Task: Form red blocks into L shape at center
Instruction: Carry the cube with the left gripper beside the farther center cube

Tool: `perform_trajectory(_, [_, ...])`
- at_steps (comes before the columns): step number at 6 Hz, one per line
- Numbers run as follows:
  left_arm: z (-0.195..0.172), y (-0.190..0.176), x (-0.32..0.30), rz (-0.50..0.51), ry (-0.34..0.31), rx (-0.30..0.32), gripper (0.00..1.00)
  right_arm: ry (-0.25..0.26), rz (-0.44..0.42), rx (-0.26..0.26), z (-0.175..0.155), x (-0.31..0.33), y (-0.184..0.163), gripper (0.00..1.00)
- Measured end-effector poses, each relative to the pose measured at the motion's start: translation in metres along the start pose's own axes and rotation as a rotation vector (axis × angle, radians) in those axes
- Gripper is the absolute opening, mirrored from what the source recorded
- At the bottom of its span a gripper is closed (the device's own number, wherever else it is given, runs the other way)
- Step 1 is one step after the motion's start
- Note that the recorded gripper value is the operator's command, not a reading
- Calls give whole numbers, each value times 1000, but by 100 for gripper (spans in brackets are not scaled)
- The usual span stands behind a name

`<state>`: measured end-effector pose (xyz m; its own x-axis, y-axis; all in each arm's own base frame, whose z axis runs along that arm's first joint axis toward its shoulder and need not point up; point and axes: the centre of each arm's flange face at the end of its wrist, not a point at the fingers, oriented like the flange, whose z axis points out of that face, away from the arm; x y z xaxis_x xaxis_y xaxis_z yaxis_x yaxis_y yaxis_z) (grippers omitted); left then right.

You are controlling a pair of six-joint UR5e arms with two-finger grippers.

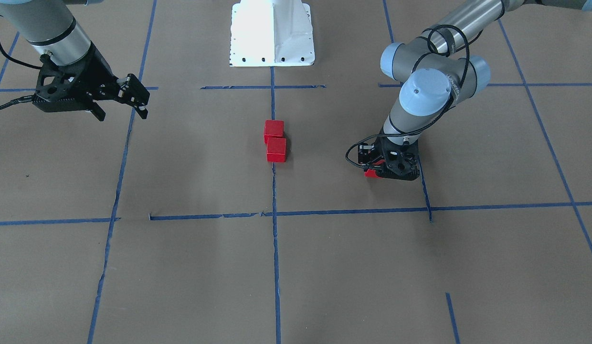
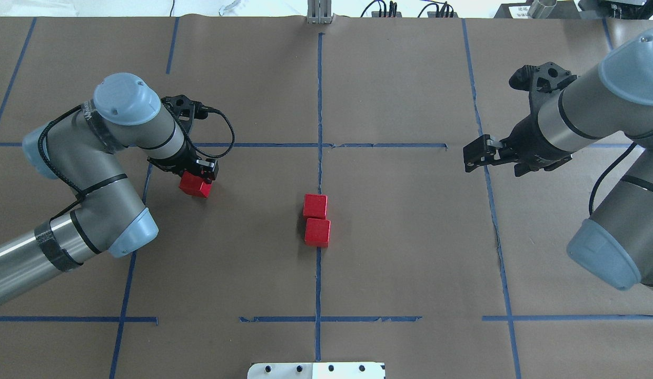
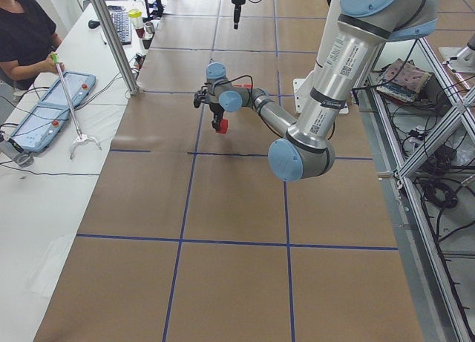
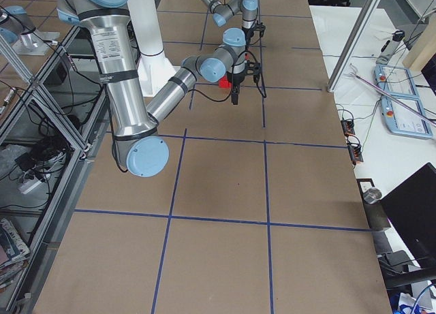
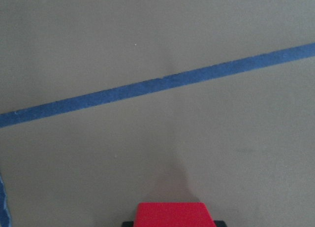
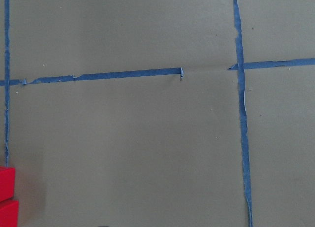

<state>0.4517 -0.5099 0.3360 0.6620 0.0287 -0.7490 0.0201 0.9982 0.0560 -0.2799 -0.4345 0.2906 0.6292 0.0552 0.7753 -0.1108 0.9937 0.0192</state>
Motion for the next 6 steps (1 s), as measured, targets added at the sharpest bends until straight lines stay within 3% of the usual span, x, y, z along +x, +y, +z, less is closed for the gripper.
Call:
perform_trajectory(1, [-11, 6, 20, -237, 19, 29, 0, -4, 1, 5, -4, 1, 0, 100])
perform_trajectory(2, [-9, 36, 62, -529, 20, 73, 0, -6, 0, 9, -7, 2, 1, 100])
perform_trajectory(3, [-8, 67, 107, -758, -9, 96, 0, -7, 0, 10, -8, 2, 2, 100])
perform_trajectory(5, [-10, 91, 148, -1095, -70, 108, 1, -5, 1, 12, -8, 3, 2, 100])
perform_trajectory(6, [-7, 93, 151, -1208, -70, 114, 1, -5, 1, 13, -8, 3, 2, 100])
